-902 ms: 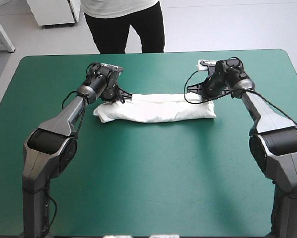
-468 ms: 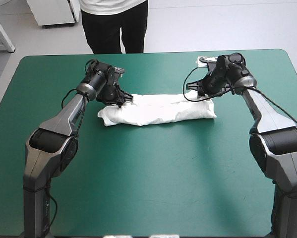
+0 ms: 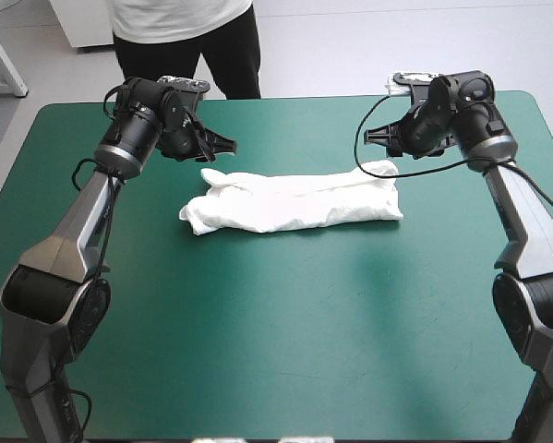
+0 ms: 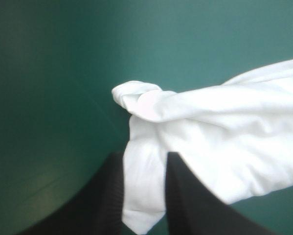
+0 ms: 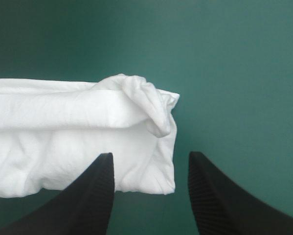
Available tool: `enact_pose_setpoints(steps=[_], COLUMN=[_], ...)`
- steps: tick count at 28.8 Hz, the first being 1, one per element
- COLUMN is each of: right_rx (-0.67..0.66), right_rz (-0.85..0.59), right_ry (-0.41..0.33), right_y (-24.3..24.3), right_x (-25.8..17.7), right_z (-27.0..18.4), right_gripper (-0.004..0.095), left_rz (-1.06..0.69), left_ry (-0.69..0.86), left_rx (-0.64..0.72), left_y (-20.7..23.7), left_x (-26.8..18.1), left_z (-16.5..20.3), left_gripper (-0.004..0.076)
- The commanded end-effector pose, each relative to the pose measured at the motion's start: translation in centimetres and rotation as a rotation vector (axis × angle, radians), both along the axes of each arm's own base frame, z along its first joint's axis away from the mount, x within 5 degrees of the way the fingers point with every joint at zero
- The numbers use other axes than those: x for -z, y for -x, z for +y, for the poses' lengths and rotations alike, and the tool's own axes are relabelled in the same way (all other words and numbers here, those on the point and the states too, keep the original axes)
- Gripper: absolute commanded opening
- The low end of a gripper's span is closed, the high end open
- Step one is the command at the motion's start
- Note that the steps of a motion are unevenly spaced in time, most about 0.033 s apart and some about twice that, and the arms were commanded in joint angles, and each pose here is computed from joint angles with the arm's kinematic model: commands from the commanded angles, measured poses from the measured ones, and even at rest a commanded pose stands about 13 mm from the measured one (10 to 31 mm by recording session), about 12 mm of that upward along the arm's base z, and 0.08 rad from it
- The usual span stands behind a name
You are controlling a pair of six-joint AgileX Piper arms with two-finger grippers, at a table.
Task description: Fold the cloth
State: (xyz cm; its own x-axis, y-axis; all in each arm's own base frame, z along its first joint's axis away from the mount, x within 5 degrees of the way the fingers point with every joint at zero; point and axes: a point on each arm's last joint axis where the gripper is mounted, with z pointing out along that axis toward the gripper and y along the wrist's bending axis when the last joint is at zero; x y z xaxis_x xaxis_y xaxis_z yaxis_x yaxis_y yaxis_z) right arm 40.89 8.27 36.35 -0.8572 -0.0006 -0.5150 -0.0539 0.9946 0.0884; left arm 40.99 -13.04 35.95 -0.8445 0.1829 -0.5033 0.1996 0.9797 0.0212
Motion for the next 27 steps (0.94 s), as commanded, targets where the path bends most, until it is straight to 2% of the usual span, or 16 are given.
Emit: enact_pose_setpoints(steps=[1,6,11,18,23,27], right_rx=[0.045,0.081,0.125,0.133,0.104,0.065], right_rz=[-0.132,-0.124,-0.123,-0.117,-0.097,-0.043], right_ry=[0.027,0.022,0.013,-0.105,-0.212,-0.250], right_y=[2.0,2.0,1.8,1.4,0.4,-0.3], right_x=[-4.4,-4.5,-4.5,-4.5,-3.5,-2.0], right_z=[-1.2,-2.3,-3.9,-6.6,-7.9,-7.7], right_gripper=[0.0458,0.0416,0.0387,0.0387,0.0387,0.0387], left_rz=[-0.136,-0.101,-0.059,0.025,-0.001,0.021], left_ry=[0.070,0.160,0.144,0.108,0.112,0.102], left_rx=[0.109,0.239,0.311,0.344,0.341,0.339], left_y=[2.2,2.6,2.2,0.5,-0.5,-1.0], left_x=[-4.1,-2.3,1.4,7.4,9.2,11.0], left_z=[-2.1,-7.0,-11.2,-13.9,-14.5,-14.8], left_gripper=[0.0001,-0.0010,-0.0010,-0.0010,-0.0010,-0.0010])
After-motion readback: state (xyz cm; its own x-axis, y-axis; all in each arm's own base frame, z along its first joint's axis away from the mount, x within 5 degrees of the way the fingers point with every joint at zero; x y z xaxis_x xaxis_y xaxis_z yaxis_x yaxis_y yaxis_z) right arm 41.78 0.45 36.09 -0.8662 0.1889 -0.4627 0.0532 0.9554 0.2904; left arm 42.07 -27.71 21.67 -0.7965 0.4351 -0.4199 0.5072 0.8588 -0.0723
